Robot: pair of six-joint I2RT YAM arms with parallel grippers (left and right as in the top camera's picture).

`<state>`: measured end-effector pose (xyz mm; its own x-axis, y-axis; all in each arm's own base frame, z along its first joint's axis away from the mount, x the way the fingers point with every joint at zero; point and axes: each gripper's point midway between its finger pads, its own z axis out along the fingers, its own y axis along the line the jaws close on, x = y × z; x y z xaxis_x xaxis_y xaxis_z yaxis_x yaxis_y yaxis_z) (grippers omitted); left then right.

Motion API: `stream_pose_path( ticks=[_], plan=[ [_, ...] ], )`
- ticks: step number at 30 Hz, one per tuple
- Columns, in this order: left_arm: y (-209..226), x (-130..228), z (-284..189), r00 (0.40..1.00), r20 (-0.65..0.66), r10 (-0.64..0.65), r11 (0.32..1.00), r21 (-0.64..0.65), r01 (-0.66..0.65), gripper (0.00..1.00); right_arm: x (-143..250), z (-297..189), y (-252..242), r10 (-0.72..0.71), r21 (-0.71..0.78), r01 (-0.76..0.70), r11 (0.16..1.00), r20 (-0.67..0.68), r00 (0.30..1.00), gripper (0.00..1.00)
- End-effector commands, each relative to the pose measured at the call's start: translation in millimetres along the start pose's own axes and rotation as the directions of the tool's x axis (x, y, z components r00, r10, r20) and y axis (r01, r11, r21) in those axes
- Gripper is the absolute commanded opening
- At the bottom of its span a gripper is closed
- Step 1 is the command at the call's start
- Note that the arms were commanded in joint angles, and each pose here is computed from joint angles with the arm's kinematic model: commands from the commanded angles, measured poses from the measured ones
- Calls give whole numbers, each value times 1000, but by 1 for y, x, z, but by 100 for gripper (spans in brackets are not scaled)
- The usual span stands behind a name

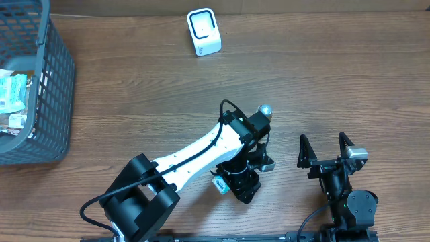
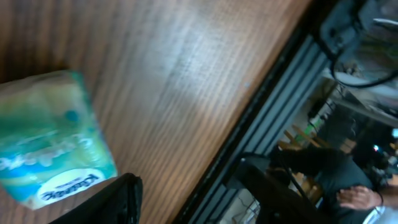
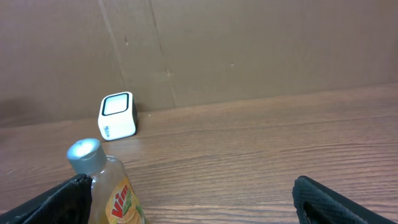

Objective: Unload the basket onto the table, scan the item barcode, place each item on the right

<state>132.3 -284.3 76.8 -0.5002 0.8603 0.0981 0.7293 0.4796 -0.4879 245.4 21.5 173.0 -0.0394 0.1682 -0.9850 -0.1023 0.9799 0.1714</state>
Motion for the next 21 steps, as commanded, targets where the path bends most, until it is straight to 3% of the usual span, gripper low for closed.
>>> stream_pose_path(
  ticks=[1, 8, 12, 16, 21],
  plan=[
    [-19, -5, -11, 992, 52, 119, 990, 72, -122, 66, 3, 0, 0, 4, -1, -4, 1000, 0, 1000, 100],
    [-17, -3, -10, 988, 42, 147, 987, 59, -150, 62, 3, 0, 0, 4, -1, -4, 1000, 0, 1000, 100],
    [7, -3, -10, 999, 25, 25, 997, -75, -23, 61, 3, 0, 0, 4, -1, -4, 1000, 0, 1000, 100],
    [17, -5, -6, 999, 36, -20, 993, -116, 24, 74, 3, 0, 0, 4, -1, -4, 1000, 0, 1000, 100],
    [28, -3, 1, 997, 39, -65, 986, -154, 71, 73, 3, 0, 0, 4, -1, -4, 1000, 0, 1000, 100]
  ],
)
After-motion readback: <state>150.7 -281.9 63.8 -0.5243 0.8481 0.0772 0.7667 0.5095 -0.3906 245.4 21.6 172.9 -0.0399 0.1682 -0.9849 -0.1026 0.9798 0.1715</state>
